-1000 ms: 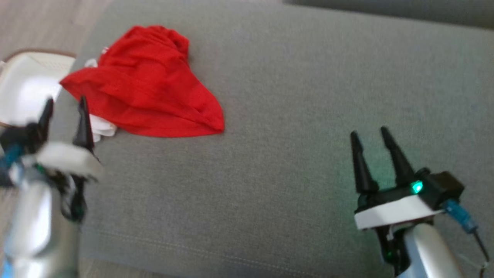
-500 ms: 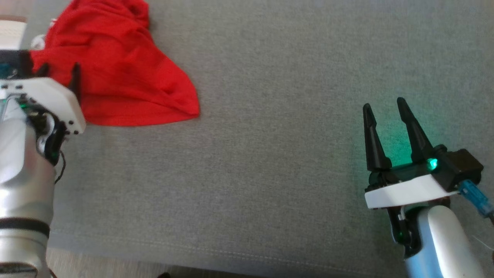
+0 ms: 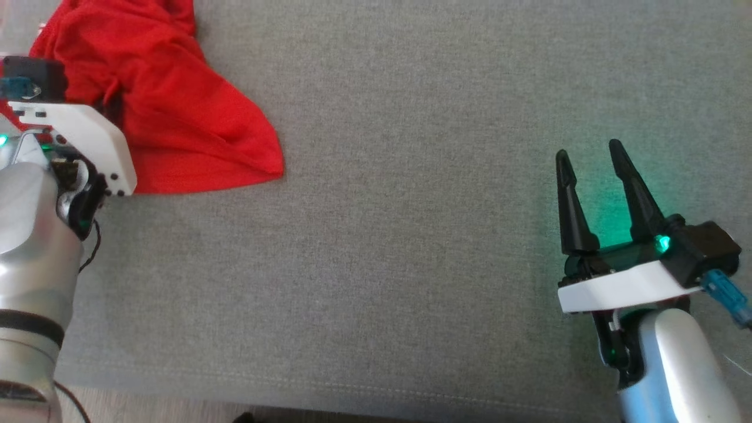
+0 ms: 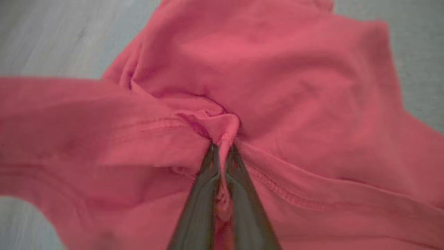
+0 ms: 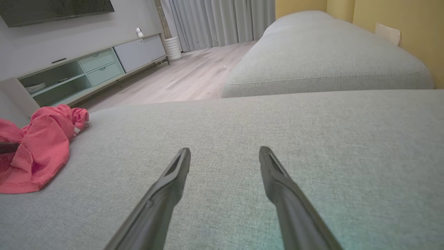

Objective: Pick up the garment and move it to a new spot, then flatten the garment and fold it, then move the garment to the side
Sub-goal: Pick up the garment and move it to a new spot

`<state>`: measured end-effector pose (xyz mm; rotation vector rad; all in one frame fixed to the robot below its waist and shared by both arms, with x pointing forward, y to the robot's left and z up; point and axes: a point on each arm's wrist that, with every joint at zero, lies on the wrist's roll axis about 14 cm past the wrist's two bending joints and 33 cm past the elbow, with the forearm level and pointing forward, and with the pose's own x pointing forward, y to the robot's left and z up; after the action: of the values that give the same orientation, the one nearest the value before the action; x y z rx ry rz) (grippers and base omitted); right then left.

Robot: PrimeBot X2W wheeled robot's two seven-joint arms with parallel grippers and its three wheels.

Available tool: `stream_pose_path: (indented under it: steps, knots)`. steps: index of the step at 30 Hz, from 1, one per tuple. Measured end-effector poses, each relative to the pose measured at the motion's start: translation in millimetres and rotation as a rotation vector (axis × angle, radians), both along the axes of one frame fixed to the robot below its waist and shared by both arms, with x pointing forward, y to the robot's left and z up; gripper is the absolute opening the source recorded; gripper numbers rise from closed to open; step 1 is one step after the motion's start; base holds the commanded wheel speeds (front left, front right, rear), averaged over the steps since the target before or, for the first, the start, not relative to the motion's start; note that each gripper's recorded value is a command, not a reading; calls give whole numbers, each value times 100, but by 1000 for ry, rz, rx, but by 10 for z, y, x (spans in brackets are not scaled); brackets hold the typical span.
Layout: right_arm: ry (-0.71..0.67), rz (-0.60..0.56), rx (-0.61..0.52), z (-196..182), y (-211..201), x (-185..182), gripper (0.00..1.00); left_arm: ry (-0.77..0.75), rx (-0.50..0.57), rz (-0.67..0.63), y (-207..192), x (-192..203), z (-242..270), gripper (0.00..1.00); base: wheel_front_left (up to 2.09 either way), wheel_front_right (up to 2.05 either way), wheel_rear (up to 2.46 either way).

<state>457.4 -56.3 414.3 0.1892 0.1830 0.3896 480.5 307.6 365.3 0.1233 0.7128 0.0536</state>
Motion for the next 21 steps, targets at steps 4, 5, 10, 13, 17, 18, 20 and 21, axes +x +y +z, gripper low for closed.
stream_pose_path:
  steps: [4, 5, 10, 13, 17, 18, 20, 21]
  knots:
    - [-24, -2, 10, 118, 2, -35, 100, -159, 12, -35, -14, 90, 328, 0, 0, 0, 0]
    - [-31, -3, 15, 153, 2, -44, 100, -195, 19, -41, -6, 106, 414, 0, 0, 0, 0]
    - [-67, -11, 41, 337, -8, -121, 100, -380, 21, -97, -136, 200, 896, 0, 0, 0, 0]
    - [-94, -24, 58, 456, -40, -180, 100, -476, -10, -144, -354, 260, 1187, 0, 0, 0, 0]
    - [-114, -36, 69, 551, -82, -255, 100, -565, -60, -197, -647, 296, 1448, 0, 0, 0, 0]
    - [-120, -43, 73, 575, -104, -287, 100, -587, -78, -216, -750, 295, 1509, 0, 0, 0, 0]
    - [-122, -60, 77, 606, -166, -335, 100, -618, -110, -260, -974, 285, 1592, 0, 0, 0, 0]
    - [-129, -70, 79, 631, -199, -354, 100, -631, -124, -280, -1090, 279, 1623, 0, 0, 0, 0]
